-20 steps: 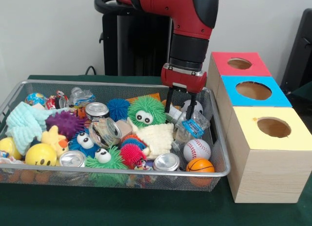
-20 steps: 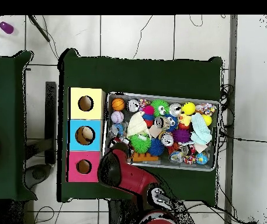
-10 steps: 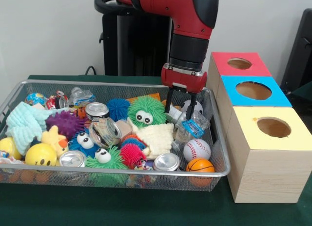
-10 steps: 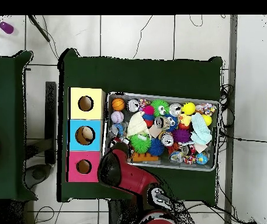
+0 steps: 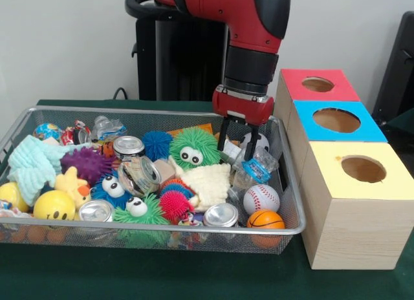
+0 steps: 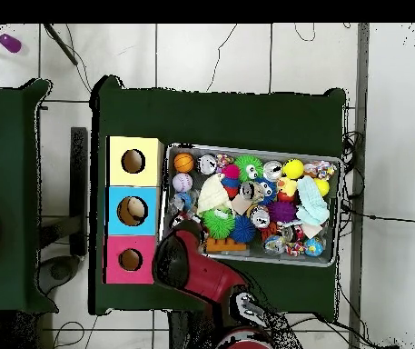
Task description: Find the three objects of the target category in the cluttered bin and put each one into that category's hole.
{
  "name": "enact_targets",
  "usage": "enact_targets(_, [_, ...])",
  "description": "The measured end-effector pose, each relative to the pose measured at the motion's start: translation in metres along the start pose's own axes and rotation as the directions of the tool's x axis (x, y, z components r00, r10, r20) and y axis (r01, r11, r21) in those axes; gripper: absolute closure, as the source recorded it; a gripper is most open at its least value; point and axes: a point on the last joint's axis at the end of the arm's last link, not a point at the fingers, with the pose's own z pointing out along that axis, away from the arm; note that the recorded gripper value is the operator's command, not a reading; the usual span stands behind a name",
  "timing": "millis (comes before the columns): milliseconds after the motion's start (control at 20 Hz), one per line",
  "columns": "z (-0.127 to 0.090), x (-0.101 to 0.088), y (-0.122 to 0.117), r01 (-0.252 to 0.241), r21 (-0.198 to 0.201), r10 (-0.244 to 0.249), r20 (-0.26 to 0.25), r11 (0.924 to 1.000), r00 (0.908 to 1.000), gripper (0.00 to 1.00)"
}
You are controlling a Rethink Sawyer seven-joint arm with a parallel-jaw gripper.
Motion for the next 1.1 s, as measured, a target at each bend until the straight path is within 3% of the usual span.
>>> enact_targets(350, [-0.002, -0.008, 0.0, -0.085, 0.013, 0.085, -0.008, 0.9963, 0.9964, 0.0])
enact_targets(800, [-0.016, -0.006, 0.011, -0.104, 0.026, 0.105, -0.082, 0.9943, 0.9911, 0.0])
enact_targets(1100, [-0.02, -0.001, 0.018, -0.104, 0.029, 0.106, -0.1, 0.9942, 0.9893, 0.0])
